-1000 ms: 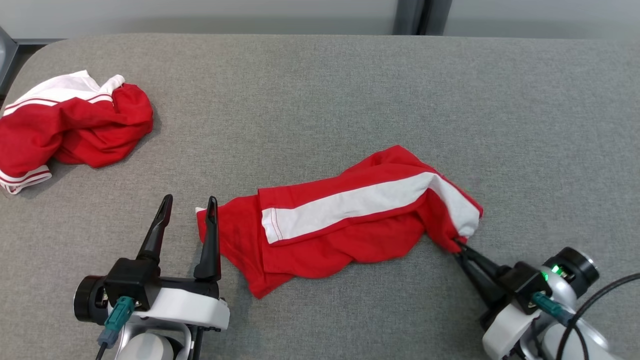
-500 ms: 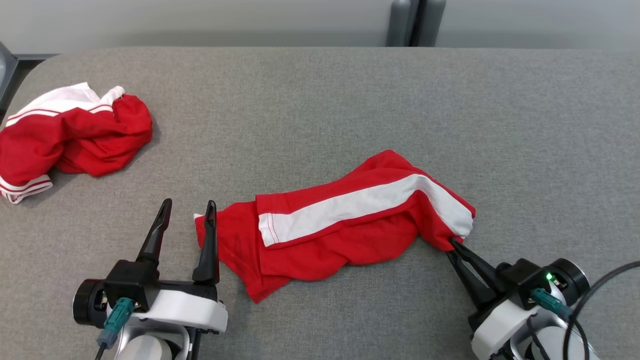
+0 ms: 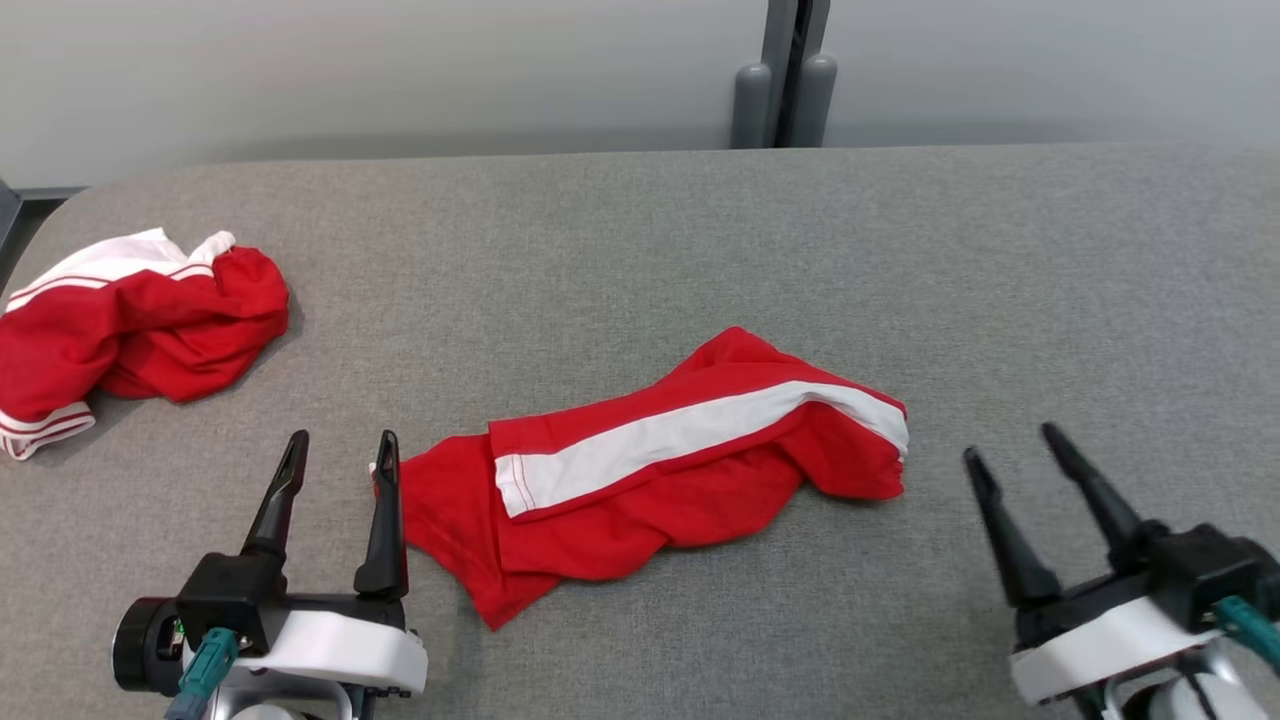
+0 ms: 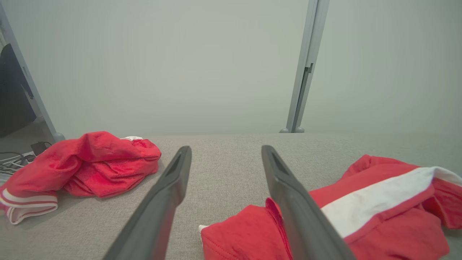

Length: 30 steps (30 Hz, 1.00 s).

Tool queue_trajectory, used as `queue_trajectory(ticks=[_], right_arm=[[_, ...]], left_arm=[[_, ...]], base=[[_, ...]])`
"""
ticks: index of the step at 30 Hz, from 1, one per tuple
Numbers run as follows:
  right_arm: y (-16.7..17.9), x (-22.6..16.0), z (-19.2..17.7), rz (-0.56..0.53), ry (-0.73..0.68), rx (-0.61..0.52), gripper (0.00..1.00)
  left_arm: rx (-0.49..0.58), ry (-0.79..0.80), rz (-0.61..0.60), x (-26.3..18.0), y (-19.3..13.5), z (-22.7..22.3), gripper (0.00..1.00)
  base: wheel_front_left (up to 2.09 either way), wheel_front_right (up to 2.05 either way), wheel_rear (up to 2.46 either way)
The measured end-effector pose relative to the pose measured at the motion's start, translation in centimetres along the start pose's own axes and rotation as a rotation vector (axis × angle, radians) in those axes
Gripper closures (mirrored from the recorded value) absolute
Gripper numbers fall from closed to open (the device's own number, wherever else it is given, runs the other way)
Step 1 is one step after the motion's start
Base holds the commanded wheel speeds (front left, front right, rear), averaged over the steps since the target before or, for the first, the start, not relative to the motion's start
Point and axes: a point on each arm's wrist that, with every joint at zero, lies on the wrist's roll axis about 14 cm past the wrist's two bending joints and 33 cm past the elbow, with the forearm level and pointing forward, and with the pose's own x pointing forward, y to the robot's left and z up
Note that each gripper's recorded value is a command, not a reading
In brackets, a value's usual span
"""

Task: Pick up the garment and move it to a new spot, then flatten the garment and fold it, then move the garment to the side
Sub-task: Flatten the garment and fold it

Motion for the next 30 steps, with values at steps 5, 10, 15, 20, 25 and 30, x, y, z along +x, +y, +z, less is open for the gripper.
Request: queue_trajectory(ticks=[5, 10, 15, 20, 25, 30], right_arm=[[-3.1, -1.1, 1.9, -0.108, -0.057, -0.009, 0.0], [-4.5, -2.1, 2.8, -0.155, -0.079, -0.018, 0.0], [-4.7, -2.7, 2.7, -0.168, -0.077, -0.017, 0.0], [-4.5, -2.8, 2.2, -0.166, -0.064, -0.008, 0.0], [-4.3, -2.6, 2.0, -0.159, -0.059, -0.007, 0.0], [-4.2, -2.4, 1.9, -0.155, -0.054, -0.008, 0.0]], left_arm=[[0.007, -0.022, -0.015, -0.4, -0.4, 0.8, 0.0], [0.01, -0.028, -0.021, -1.0, -0.7, 1.2, 0.0], [0.008, -0.012, -0.026, -1.7, -1.0, 0.9, 0.0], [0.012, 0.001, -0.033, -1.8, -1.2, 0.7, 0.0], [0.034, 0.007, -0.037, -1.8, -1.2, 0.6, 0.0], [0.075, 0.009, -0.063, -1.5, -1.7, 0.8, 0.0]], base=[[0.0, 0.0, 0.0], [0.0, 0.0, 0.0], [0.0, 0.0, 0.0], [0.0, 0.0, 0.0], [0.0, 0.0, 0.0], [0.0, 0.0, 0.0]])
